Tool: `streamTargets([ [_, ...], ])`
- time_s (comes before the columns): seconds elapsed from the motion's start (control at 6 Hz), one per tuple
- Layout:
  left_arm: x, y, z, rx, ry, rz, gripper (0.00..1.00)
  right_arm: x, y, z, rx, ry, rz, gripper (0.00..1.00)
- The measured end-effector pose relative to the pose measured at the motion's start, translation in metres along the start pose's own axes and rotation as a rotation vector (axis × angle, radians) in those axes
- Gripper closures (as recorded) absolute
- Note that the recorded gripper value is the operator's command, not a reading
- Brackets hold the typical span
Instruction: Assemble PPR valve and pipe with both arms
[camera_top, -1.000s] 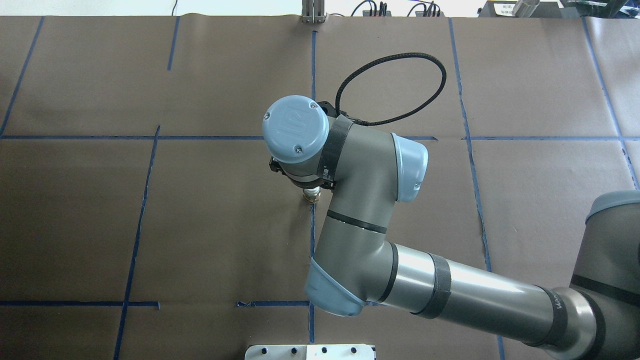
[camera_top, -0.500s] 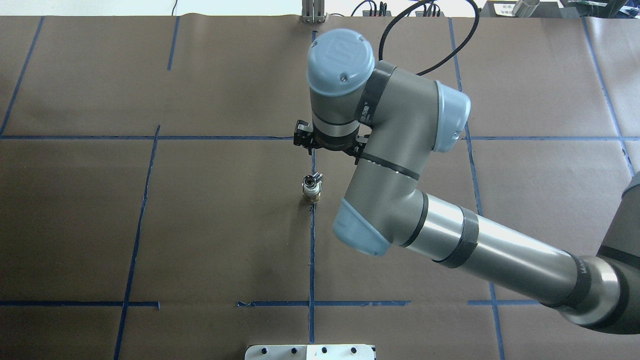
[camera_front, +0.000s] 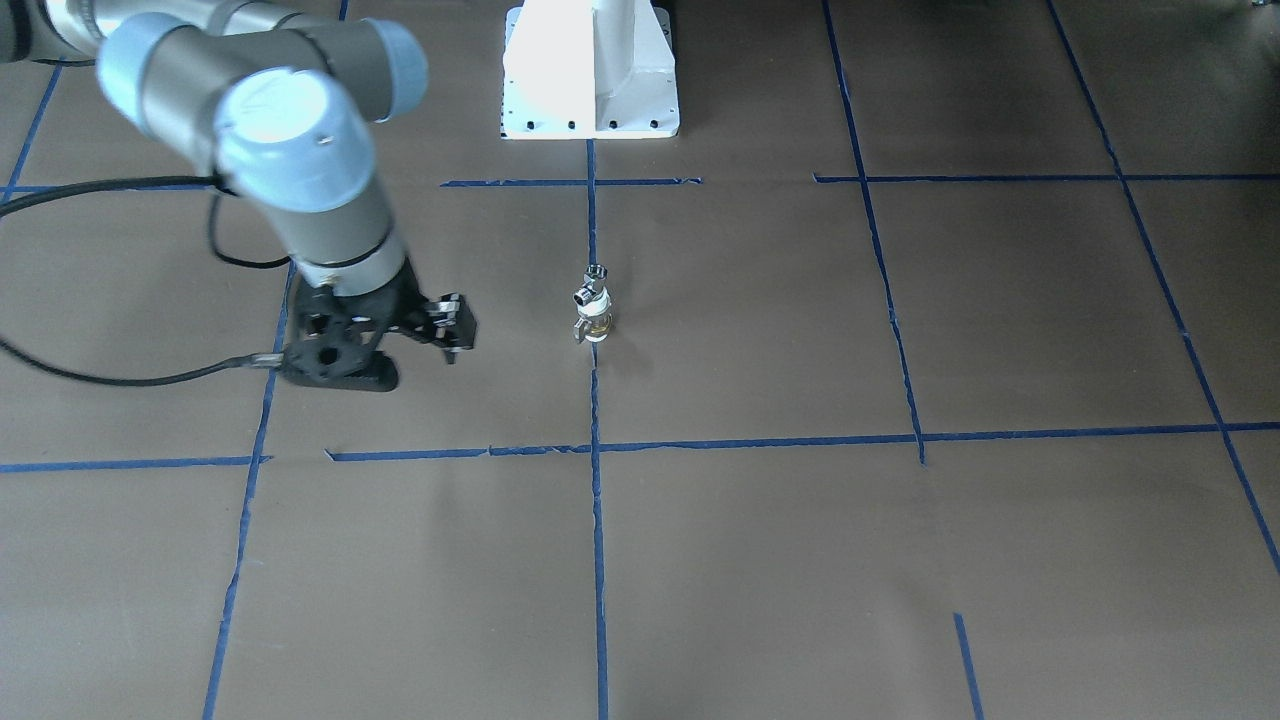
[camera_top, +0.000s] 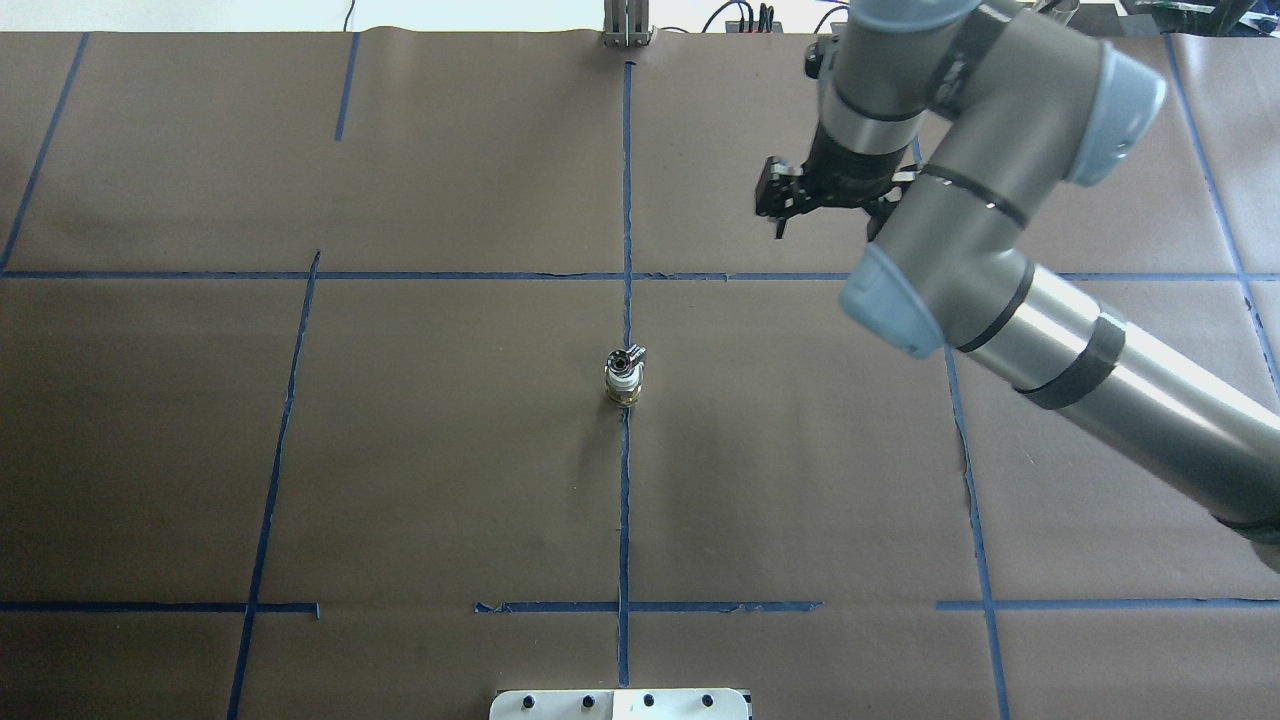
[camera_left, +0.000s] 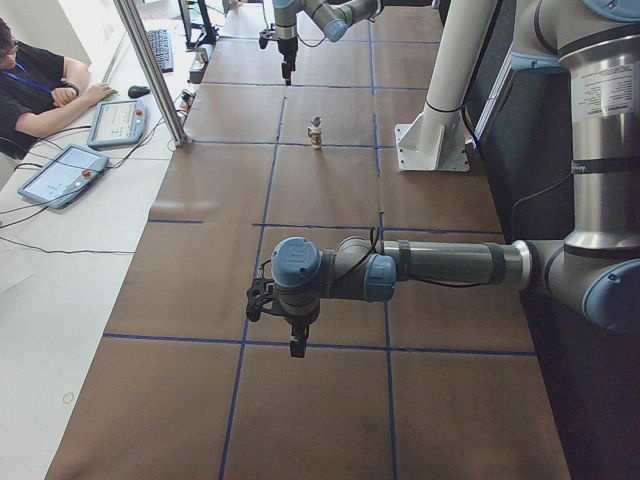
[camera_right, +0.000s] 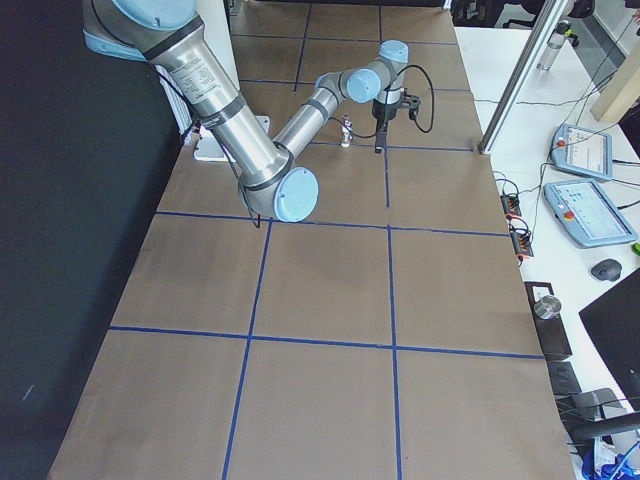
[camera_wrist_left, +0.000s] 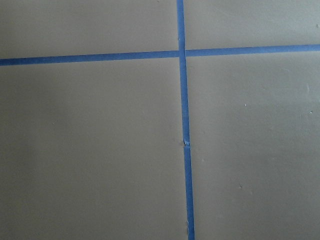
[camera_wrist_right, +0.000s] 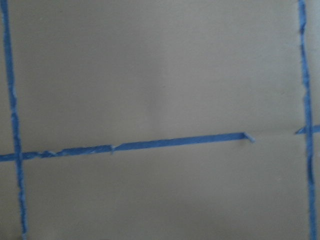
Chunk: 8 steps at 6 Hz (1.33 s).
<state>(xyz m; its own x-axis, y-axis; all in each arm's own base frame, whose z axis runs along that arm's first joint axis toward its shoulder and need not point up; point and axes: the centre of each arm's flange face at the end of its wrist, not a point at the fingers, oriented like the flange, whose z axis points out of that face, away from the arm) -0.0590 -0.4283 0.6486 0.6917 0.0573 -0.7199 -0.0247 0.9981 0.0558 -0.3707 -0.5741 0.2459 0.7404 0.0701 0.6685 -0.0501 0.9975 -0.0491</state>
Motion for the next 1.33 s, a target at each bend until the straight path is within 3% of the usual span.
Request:
streamTargets([
  [0.33,-0.002,0.001,0.002,-0.005,-0.003,-0.004,0.00,0.148,-0.044,-0.004,-0.026,0.021,-0.142,0.00],
  [0.67,-0.006,0.008,0.006,-0.013,-0.003,-0.010,0.00,0.326,-0.047,-0.004,-0.071,0.018,-0.283,0.00],
  [1.0,-0.019,0.040,0.019,-0.048,-0.002,-0.046,0.00,0.492,-0.004,-0.002,-0.100,0.006,-0.359,0.00],
  [1.33,-0.019,0.053,0.018,-0.051,-0.002,-0.049,0.00,0.596,0.067,0.021,-0.090,-0.003,-0.361,0.00],
])
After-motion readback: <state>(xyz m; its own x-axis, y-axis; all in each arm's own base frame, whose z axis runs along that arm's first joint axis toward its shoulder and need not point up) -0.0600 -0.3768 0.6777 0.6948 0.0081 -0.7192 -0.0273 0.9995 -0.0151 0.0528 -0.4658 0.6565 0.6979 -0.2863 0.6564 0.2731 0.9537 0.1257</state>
